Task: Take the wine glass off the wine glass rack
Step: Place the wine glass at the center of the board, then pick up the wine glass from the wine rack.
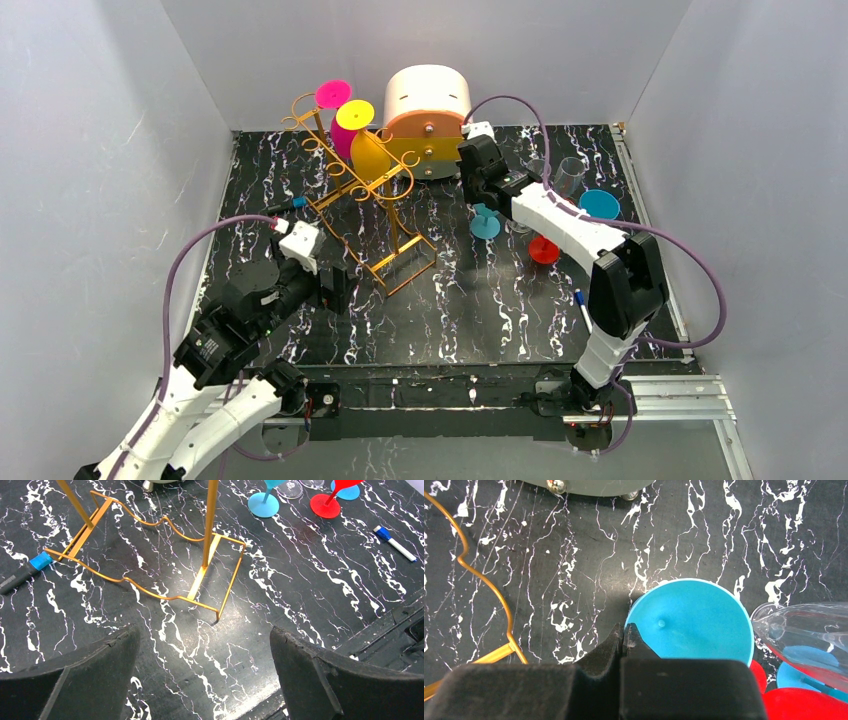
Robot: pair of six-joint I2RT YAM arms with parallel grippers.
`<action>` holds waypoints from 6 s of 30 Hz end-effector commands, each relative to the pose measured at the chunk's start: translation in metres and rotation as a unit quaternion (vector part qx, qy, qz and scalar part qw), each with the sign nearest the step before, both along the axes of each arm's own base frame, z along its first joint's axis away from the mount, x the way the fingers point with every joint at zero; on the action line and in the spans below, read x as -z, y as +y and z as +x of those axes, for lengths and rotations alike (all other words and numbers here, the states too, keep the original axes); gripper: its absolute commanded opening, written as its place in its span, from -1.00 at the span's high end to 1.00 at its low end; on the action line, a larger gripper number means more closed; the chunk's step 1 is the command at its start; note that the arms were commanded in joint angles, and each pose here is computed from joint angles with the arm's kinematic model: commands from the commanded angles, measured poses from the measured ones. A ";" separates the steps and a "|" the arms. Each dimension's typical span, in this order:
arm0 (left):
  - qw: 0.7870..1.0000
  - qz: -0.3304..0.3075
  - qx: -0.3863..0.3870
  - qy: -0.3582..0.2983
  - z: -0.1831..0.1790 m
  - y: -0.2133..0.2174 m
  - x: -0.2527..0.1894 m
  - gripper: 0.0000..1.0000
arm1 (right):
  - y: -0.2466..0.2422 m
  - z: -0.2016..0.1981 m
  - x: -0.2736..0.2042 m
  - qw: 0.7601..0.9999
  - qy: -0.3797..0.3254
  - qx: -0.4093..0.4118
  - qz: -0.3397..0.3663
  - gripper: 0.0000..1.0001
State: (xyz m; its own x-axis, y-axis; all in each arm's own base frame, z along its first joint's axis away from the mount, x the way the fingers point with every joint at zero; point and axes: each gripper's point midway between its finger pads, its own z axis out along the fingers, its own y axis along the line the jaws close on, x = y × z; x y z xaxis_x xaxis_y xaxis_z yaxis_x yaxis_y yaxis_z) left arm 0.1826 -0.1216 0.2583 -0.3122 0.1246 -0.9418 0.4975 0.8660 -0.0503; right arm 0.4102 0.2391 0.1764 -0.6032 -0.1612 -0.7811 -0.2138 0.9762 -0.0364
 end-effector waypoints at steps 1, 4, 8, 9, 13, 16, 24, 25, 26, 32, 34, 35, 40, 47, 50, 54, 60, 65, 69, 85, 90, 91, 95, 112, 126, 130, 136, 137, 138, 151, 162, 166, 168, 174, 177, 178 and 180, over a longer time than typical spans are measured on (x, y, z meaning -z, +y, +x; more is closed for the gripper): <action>1.000 0.006 0.020 -0.001 -0.004 -0.003 -0.005 -0.97 | 0.000 0.007 -0.003 1.000 -0.012 0.010 -0.001 0.95; 1.000 0.009 0.017 0.006 -0.003 -0.004 -0.003 -0.97 | -0.002 0.007 0.000 1.000 -0.006 0.012 -0.004 0.89; 1.000 0.014 0.016 0.012 -0.002 -0.003 0.001 -0.97 | -0.005 0.006 0.005 1.000 0.005 0.019 -0.013 0.81; 1.000 0.015 0.017 0.012 -0.002 -0.003 0.001 -0.97 | -0.007 0.006 0.004 1.000 0.005 0.021 -0.016 0.80; 0.999 0.016 0.035 0.014 -0.005 -0.008 0.001 -0.97 | -0.008 0.008 0.001 1.000 0.001 0.024 -0.016 0.70; 0.999 0.015 0.034 0.017 -0.004 -0.009 0.001 -0.97 | -0.008 0.009 -0.001 1.000 0.000 0.023 -0.016 0.68; 0.999 0.015 0.032 0.024 -0.002 -0.011 0.002 -0.97 | -0.004 0.012 -0.014 1.000 -0.007 0.013 -0.009 0.47; 0.999 0.014 0.036 0.023 -0.003 -0.012 0.001 -0.97 | -0.002 0.012 -0.017 1.000 -0.009 0.006 -0.009 0.42; 0.999 0.012 0.040 0.020 -0.004 -0.013 0.000 -0.97 | -0.001 0.013 -0.020 1.000 -0.010 0.001 -0.010 0.37; 0.999 -0.009 0.031 0.009 -0.001 -0.014 -0.003 -0.97 | 0.001 0.016 -0.054 1.000 -0.024 -0.006 -0.009 -0.31; 1.000 -0.008 0.011 0.007 0.003 -0.009 -0.003 -0.97 | 0.004 0.015 -0.072 0.999 -0.036 -0.009 0.010 -0.40; 1.000 -0.010 0.000 0.008 0.004 -0.006 -0.003 -0.97 | 0.006 0.013 -0.081 0.999 -0.041 -0.014 0.023 -0.42; 0.999 -0.027 -0.042 0.012 0.012 0.000 -0.006 -0.97 | 0.033 0.000 -0.148 0.986 -0.074 -0.053 0.138 -0.55; 0.996 -0.028 -0.072 0.036 0.017 0.002 0.009 -0.97 | 0.067 -0.016 -0.247 0.934 -0.159 -0.127 0.293 -0.62; 0.996 -0.036 -0.077 0.033 0.016 0.004 0.009 -0.97 | 0.074 -0.018 -0.281 0.909 -0.189 -0.139 0.345 -0.62; 0.995 -0.046 -0.080 0.029 0.014 0.006 0.007 -0.97 | 0.102 -0.026 -0.311 0.871 -0.197 -0.214 0.396 -0.63; 0.994 -0.069 -0.081 0.023 0.012 0.006 -0.002 -0.97 | 0.144 0.001 -0.320 0.853 -0.150 -0.235 0.441 -0.63; 0.993 -0.080 -0.081 0.013 0.010 0.007 -0.007 -0.97 | 0.164 0.023 -0.304 0.838 -0.099 -0.212 0.493 -0.60; 0.995 -0.068 -0.073 0.005 0.012 0.006 -0.008 -0.97 | 0.178 0.030 -0.284 0.832 -0.059 -0.213 0.509 -0.51; 0.997 -0.054 -0.051 0.021 0.010 -0.002 0.005 -0.97 | 0.206 0.024 -0.236 0.816 0.031 -0.259 0.516 0.05; 0.997 -0.052 -0.043 0.032 0.010 -0.006 0.010 -0.97 | 0.205 0.023 -0.233 0.816 0.036 -0.257 0.516 0.39; 0.997 -0.051 -0.044 0.033 0.010 -0.006 0.011 -0.97 | 0.205 0.023 -0.232 0.816 0.038 -0.257 0.517 0.44; 0.997 -0.050 -0.043 0.037 0.010 -0.007 0.013 -0.97 | 0.207 0.025 -0.229 0.814 0.041 -0.251 0.522 0.49; 0.996 -0.061 -0.061 0.034 0.009 -0.001 0.009 -0.97 | 0.203 0.029 -0.232 0.814 0.035 -0.228 0.534 0.57; 0.995 -0.060 -0.075 0.035 0.010 0.004 0.006 -0.97 | 0.200 0.024 -0.249 0.801 0.033 -0.226 0.554 0.97; 0.995 -0.058 -0.079 0.034 0.009 0.006 0.006 -0.97 | 0.198 0.024 -0.257 0.797 0.031 -0.222 0.561 0.97; 0.994 -0.062 -0.081 0.035 0.008 0.007 0.006 -0.97 | 0.196 0.023 -0.262 0.790 0.039 -0.203 0.577 0.97; 0.994 -0.063 -0.081 0.034 0.009 0.007 0.005 -0.97 | 0.195 0.023 -0.264 0.788 0.039 -0.200 0.581 0.97; 0.994 -0.063 -0.081 0.034 0.009 0.007 0.005 -0.97 | 0.194 0.023 -0.267 0.786 0.038 -0.196 0.585 0.97; 0.994 -0.065 -0.081 0.031 0.006 0.009 0.005 -0.97 | 0.191 0.027 -0.270 0.785 0.034 -0.177 0.593 0.97; 0.995 -0.061 -0.068 0.037 0.005 0.004 0.008 -0.97 | 0.186 0.035 -0.273 0.796 0.012 -0.171 0.580 0.97; 0.995 -0.063 -0.065 0.038 0.004 0.003 0.008 -0.97 | 0.187 0.036 -0.277 0.794 0.009 -0.181 0.580 0.97; 0.995 -0.066 -0.062 0.038 0.004 0.002 0.008 -0.97 | 0.185 0.037 -0.279 0.794 0.006 -0.179 0.580 0.97; 0.996 -0.063 -0.061 0.035 0.005 0.002 0.007 -0.97 | 0.179 0.038 -0.282 0.798 -0.007 -0.174 0.577 0.97; 0.996 -0.062 -0.059 0.035 0.005 0.001 0.007 -0.97 | 0.176 0.040 -0.283 0.802 -0.014 -0.167 0.573 0.97; 0.996 -0.061 -0.059 0.035 0.005 0.002 0.007 -0.97 | 0.176 0.040 -0.281 0.804 -0.015 -0.166 0.571 0.97; 0.996 -0.061 -0.059 0.036 0.005 0.001 0.007 -0.97 | 0.175 0.039 -0.282 0.805 -0.016 -0.165 0.570 0.97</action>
